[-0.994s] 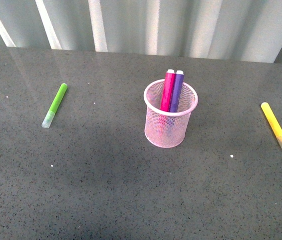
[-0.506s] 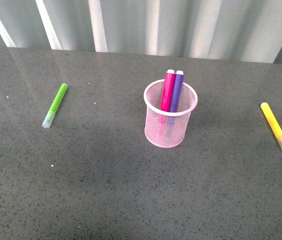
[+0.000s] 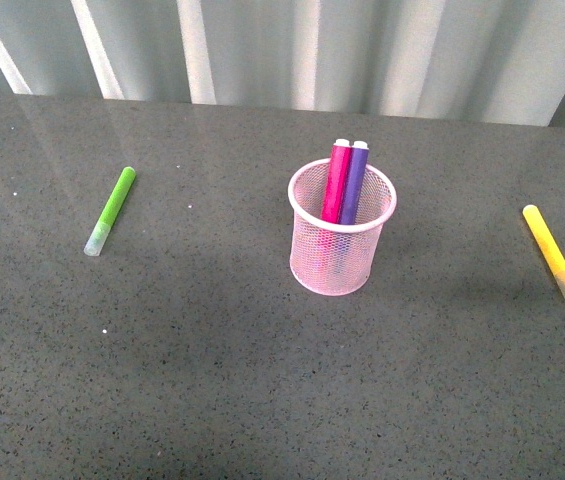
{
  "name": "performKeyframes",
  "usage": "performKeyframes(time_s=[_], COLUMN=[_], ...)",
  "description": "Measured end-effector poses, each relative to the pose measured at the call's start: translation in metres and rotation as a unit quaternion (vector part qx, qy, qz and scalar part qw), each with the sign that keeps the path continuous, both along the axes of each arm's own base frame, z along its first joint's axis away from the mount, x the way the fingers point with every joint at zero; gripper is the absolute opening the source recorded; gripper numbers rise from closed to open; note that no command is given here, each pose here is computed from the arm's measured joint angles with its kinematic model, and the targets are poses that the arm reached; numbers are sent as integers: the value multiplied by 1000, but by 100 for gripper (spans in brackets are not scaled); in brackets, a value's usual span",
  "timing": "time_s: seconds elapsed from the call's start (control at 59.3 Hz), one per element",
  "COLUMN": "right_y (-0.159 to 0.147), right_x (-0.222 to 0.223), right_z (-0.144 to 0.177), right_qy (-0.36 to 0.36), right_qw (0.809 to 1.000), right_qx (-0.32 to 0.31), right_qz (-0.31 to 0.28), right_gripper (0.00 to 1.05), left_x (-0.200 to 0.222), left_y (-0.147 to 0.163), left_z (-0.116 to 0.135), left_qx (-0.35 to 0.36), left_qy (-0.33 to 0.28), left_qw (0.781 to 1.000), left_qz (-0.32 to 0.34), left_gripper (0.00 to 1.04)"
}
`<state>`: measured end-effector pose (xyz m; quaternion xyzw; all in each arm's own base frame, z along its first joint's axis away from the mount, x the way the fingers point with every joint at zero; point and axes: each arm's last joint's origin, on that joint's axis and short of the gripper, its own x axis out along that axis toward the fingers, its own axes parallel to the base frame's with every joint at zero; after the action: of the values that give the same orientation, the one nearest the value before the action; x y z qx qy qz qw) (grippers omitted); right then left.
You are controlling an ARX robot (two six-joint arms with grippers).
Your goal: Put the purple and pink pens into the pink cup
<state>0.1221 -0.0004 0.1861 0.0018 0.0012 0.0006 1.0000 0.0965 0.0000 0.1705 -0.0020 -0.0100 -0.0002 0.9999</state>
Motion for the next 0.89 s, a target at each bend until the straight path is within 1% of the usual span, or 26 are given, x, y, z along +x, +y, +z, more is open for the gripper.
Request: performKeyframes(time_s=[0.051,0.438,0.64,0.742,0.809,0.893], right_y=[0,0,0,0,0,0], right_x=[-1,-11,-14,-22,-25,-25], right_z=[-2,-14,-14,-19,-16,-17], right_qy=[1,-8,-12,6,-10,-9], right_qw=[1000,1000,1000,1000,1000,1000], right_qx=[-2,-1,-1,-1,-1,-1], right_qz=[-3,-2,-2,-2,-2,-2], right_gripper=[3,3,3,3,3,3], left_x=[0,0,0,0,0,0], left_y=[0,0,0,0,0,0], left_z=[0,0,0,0,0,0], left_qx=[0,0,0,0,0,0], left_qy=[0,0,0,0,0,0], left_qw=[1000,1000,1000,1000,1000,1000], left_qz=[0,0,0,0,0,0], left_gripper=[98,98,98,98,98,98])
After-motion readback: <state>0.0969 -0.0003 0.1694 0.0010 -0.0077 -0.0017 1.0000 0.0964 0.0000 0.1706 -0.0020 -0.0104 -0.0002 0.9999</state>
